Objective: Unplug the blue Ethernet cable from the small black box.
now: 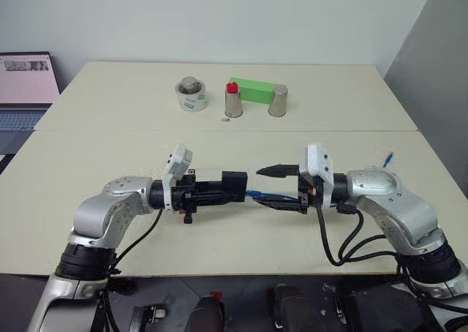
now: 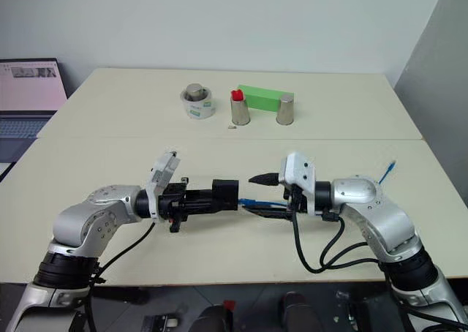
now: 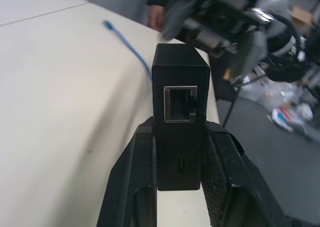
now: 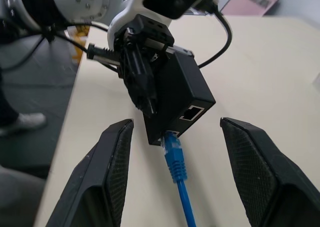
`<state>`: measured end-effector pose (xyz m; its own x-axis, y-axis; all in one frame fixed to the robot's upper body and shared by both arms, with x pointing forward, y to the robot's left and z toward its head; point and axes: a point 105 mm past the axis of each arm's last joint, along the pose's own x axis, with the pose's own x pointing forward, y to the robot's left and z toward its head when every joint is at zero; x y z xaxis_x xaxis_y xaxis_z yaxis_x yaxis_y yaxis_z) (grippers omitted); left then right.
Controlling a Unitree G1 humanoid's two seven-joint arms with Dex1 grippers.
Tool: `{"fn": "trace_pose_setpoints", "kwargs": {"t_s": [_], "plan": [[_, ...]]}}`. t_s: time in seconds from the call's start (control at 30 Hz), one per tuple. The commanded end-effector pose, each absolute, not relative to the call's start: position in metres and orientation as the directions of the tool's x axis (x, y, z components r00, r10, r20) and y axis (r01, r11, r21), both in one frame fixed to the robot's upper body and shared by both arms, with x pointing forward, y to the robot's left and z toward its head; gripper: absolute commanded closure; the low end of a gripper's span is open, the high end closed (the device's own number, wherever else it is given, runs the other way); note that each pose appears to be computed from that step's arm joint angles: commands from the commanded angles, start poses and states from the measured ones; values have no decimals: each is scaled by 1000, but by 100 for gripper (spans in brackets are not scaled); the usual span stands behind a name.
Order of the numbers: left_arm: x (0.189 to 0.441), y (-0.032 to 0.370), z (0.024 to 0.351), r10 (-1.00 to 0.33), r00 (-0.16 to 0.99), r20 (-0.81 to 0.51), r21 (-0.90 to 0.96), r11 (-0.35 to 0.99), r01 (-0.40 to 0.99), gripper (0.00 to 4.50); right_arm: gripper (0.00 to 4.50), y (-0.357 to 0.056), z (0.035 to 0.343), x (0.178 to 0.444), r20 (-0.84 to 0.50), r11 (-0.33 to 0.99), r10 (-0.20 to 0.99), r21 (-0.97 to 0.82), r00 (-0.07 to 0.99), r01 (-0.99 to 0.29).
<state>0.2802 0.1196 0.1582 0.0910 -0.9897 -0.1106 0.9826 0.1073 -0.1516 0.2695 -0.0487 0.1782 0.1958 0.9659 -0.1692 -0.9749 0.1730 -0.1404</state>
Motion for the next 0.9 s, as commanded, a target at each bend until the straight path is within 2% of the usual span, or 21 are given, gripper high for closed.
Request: {"fn": "trace_pose_setpoints", "kwargs": {"t_s": [0.03,0.33,0.67,0.87,0.9], "plan": [[276,116,170,-993,35,-110,-75,43,996,370,156,-46,187,268,-149,175,972,-53,181,-983],[275,114,172,-993,25,-115,-51,31,998,370,156,-43,183,268,-162,158,975,35,150,-987],[275,114,172,-993,32,-110,-49,37,998,370,156,-40,177,266,-188,133,975,47,122,-990],[274,112,172,-994,26,-107,-48,32,998,370,265,-40,174,267,-210,135,970,34,125,-990],[273,112,171,-994,23,-110,-47,29,998,370,298,-40,174,267,-210,134,970,35,124,-990]]}}
